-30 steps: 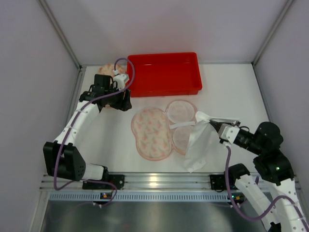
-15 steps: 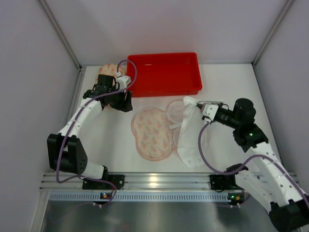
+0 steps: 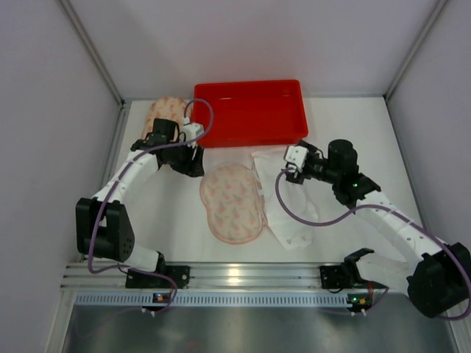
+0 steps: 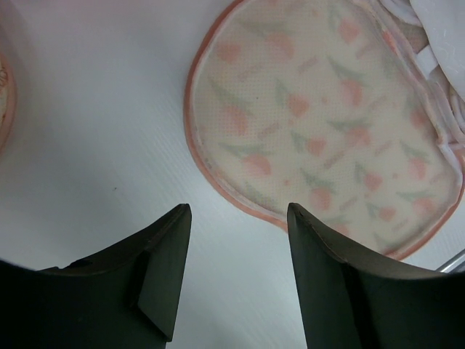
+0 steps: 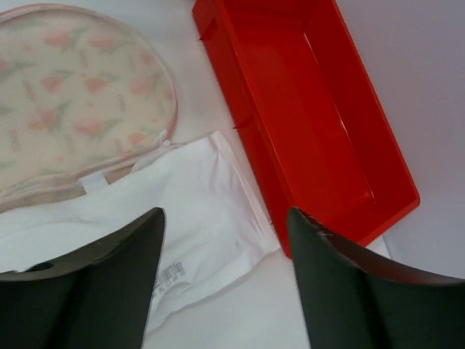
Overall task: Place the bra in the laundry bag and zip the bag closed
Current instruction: Place the bra in the laundry bag.
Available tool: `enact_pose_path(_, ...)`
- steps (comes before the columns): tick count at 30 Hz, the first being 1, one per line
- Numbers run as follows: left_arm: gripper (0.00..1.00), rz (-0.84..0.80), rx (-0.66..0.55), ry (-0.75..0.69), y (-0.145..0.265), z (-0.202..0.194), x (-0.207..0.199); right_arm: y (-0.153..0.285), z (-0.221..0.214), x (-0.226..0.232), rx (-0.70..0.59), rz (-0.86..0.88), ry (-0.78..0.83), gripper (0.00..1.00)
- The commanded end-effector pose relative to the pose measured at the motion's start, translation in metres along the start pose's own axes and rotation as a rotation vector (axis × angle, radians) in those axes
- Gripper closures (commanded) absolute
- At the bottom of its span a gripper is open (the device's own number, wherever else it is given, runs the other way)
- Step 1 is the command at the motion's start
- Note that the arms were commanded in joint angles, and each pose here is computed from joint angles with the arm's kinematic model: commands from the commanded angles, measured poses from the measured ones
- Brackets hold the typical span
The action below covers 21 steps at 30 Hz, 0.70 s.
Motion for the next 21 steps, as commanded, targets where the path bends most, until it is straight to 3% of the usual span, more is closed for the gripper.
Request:
enact_pose_path(1,0.39,-0.082,-0.084,-0.11,0.01,0.012,-0.021,0.028,0.009,-0.008,0.043,-0.063,-0.135,0.37)
enact_pose_path(4,0.41,-0.154,-0.057,-0.196,0.006,0.004,-0.044,0.033,-0.02,0.013,0.215,0.008,-0.302,0.52)
enact_pose_path(9,0.43,-0.204,0.082,-0.361,-0.019,-0.021,-0.083,0.019,-0.051,0.043,0.418,0.141,-0.627,0.66)
enact_pose_path(12,0.46,-0.248,0.149,-0.308,-0.034,-0.033,-0.092,0.007,-0.063,0.057,0.468,0.176,-0.782,0.76)
enact_pose_path(16,0.48,-0.273,0.226,-0.229,-0.047,-0.046,-0.094,-0.01,-0.082,0.066,0.48,0.16,-0.929,0.8)
enact_pose_path(21,0.48,-0.303,0.258,-0.138,-0.053,-0.048,-0.097,-0.02,-0.117,0.094,0.59,0.167,-1.078,0.85)
Point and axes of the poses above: each gripper's point midway between its finger pads, its own y axis back along the fingers, its own x axis along the line the jaws close on, z = x × y, the point moved 1 cm from there along y, back along the fingers, and after that the axes turned 13 degrees about -y, right-handed, at the moved point
